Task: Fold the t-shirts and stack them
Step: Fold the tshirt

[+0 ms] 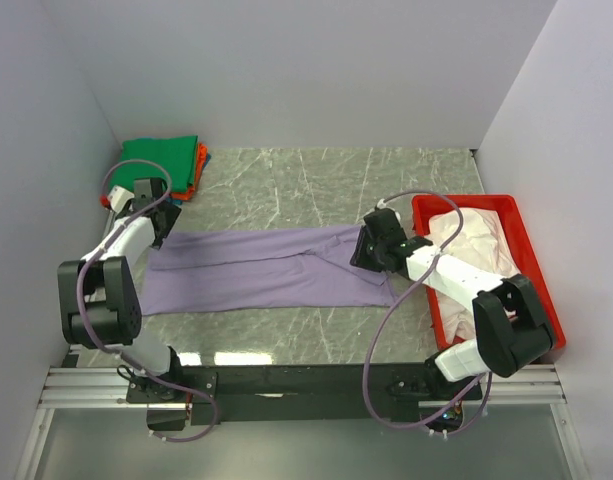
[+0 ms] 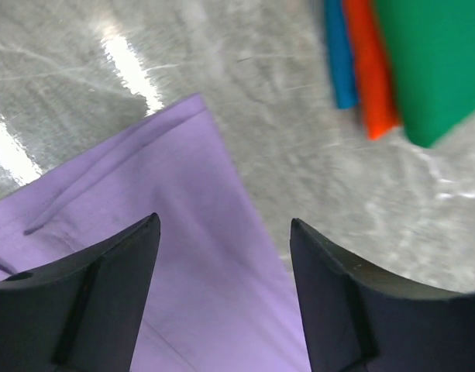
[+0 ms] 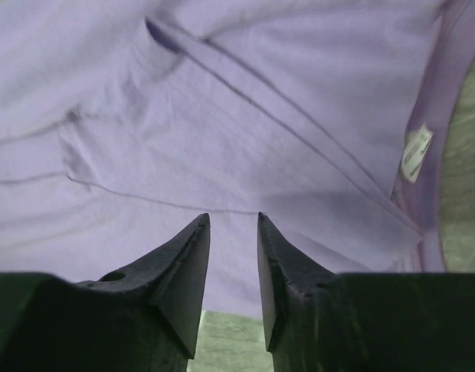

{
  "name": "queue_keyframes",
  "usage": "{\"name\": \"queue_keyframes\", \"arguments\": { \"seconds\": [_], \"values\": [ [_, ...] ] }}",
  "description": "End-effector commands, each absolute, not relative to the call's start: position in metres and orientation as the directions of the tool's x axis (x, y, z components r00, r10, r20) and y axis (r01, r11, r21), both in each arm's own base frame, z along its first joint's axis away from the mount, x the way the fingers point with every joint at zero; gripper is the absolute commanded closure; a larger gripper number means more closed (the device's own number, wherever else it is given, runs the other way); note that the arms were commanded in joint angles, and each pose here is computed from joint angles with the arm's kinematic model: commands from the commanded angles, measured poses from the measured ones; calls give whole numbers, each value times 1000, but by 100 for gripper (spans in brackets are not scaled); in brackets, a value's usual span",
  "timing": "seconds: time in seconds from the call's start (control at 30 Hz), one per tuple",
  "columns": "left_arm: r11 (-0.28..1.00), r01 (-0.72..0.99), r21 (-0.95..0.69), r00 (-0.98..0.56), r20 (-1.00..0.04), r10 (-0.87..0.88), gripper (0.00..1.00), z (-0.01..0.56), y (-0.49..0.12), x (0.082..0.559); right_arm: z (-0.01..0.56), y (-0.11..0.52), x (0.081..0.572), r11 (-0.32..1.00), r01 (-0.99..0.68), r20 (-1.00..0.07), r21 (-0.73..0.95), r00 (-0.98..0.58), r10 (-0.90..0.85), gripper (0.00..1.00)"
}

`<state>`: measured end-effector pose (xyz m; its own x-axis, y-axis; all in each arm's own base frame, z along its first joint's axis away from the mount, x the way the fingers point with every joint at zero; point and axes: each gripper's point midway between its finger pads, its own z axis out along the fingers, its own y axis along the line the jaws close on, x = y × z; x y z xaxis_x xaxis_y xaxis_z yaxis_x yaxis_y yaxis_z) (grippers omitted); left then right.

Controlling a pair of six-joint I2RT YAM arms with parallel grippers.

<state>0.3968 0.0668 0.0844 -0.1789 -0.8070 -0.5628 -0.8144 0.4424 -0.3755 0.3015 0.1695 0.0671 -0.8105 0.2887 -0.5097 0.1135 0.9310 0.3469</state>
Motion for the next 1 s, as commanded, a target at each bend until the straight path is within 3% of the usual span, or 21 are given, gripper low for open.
{"name": "queue_keyframes", "arguments": {
  "seconds": [0.0, 0.37, 0.6, 0.97],
  "values": [
    [475, -757, -449, -155, -583, -797, 26, 119, 55, 403, 73, 175, 301, 936, 63, -562, 345, -785, 260, 61],
    [305, -876, -373, -40, -576, -816, 25, 99, 63, 326, 93, 225, 329, 943, -34, -616, 330, -765, 187, 56],
    [233, -910, -343, -12, -540, -841, 25, 81, 79, 316, 80, 245, 345, 978, -88, -645, 190, -762, 57, 50],
    [199, -931, -305, -20, -503, -864, 28, 54, 80, 320, 63, 257, 354, 981, -167, -647, 102, -760, -62, 48]
  ]
}}
